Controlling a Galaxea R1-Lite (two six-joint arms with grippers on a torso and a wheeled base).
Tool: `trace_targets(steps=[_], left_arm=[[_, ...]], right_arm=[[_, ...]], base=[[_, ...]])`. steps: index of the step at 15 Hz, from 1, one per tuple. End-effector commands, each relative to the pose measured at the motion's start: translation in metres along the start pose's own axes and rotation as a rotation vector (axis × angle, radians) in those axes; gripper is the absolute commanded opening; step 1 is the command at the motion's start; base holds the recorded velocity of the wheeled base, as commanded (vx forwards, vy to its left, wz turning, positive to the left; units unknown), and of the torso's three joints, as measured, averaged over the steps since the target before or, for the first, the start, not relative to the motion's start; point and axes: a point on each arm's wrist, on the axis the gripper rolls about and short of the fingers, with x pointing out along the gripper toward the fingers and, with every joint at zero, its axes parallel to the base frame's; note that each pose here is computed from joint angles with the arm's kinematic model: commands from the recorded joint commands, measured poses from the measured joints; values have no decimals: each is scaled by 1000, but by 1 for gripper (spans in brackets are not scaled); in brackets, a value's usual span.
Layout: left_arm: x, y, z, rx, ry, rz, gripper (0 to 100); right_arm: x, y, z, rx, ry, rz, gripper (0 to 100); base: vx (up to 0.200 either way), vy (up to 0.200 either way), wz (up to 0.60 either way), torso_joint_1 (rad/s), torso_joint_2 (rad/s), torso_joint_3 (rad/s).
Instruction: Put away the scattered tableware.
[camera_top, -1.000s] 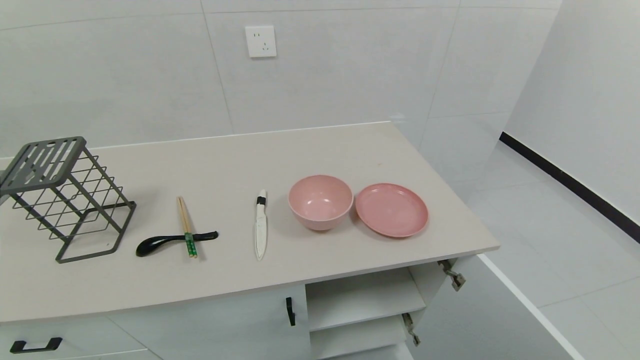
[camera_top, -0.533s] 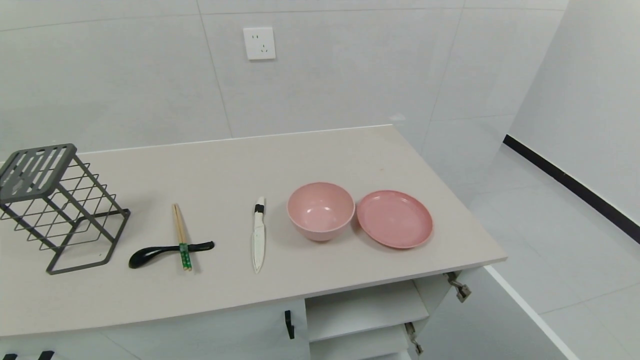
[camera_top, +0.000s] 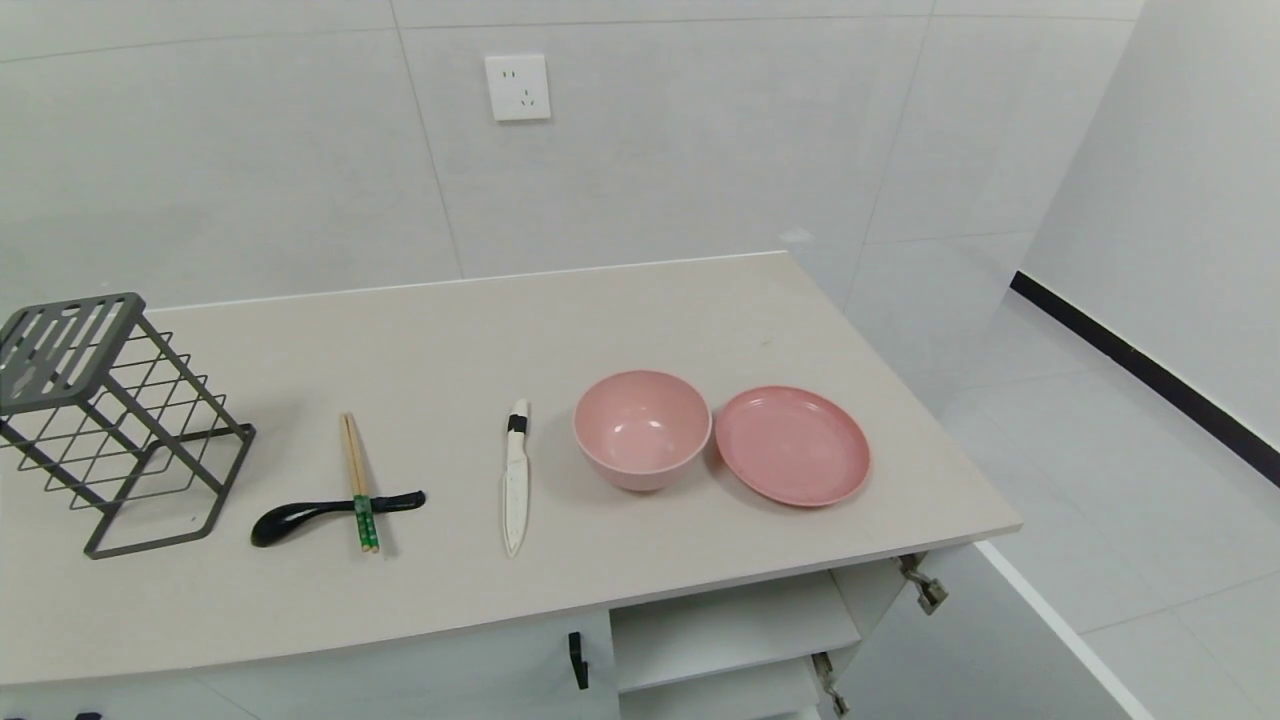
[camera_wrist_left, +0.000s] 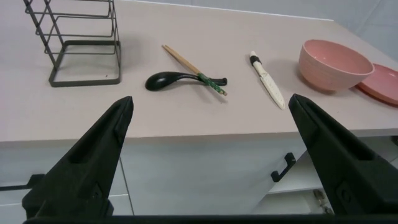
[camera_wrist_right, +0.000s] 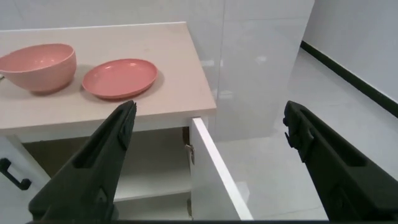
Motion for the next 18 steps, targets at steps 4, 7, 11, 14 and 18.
trace_targets(steps=[4, 7, 11, 14, 18], left_arm=[[0, 0, 0, 9, -2, -3, 100], [0, 0, 0, 42, -1, -5, 100], [0, 0, 0, 41, 4, -2, 100], [0, 0, 0, 42, 5, -9, 100], [0, 0, 0, 44, 2, -10, 100]], right_arm=[[-1, 2, 11, -17, -82, 103, 100], [5, 2, 22, -8, -23, 146, 100], [32, 1, 47, 19, 127, 251, 100], [61, 5, 63, 25, 237, 296, 100], [106, 12, 66, 31, 306, 341, 100]], base=[[0, 0, 0, 0, 0, 0], [0, 0, 0, 0, 0, 0], [0, 0, 0, 0, 0, 0], [0, 0, 0, 0, 0, 0], [0, 0, 0, 0, 0, 0]])
